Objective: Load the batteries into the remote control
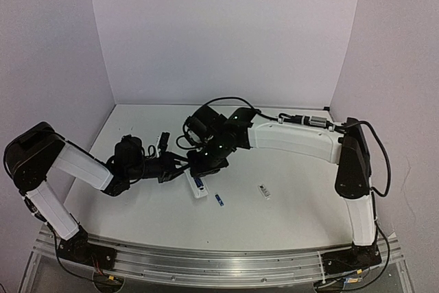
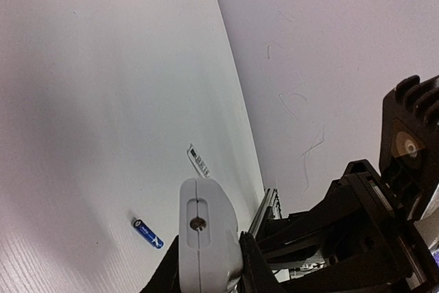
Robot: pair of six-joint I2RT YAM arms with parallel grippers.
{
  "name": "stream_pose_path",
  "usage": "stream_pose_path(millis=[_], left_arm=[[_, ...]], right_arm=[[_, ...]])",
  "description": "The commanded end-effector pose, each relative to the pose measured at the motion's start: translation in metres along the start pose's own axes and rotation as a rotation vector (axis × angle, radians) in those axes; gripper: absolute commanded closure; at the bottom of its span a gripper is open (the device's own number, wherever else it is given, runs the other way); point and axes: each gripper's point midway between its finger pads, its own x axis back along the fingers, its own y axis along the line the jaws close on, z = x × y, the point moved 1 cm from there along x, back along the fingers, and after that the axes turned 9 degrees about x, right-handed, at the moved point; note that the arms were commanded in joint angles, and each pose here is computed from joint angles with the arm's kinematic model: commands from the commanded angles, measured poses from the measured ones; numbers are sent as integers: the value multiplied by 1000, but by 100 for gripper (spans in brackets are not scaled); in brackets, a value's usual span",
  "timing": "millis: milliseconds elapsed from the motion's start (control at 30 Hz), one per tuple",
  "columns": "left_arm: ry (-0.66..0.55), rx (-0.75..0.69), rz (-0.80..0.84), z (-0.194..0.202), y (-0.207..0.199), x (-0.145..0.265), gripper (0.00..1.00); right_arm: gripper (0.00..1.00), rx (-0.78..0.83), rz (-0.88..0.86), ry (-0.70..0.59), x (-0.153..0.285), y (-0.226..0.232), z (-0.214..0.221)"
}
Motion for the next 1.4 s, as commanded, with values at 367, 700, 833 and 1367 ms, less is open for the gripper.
stream_pose_path(millis=[367,700,833,1367], left_arm=[[64,-153,299,20,-88,8,100],[43,-178,304,18,-91,11,100],[37,-188,313,17,-93,14,100],[105,-142,352,11,-93,17,100]], right_arm=[[66,29,-13,-251,48,10,-48],[55,106,-47,-295,93,15,-41],[55,160,-72,-293,109,17,-29],[67,589,-172,-211,119,18,46]])
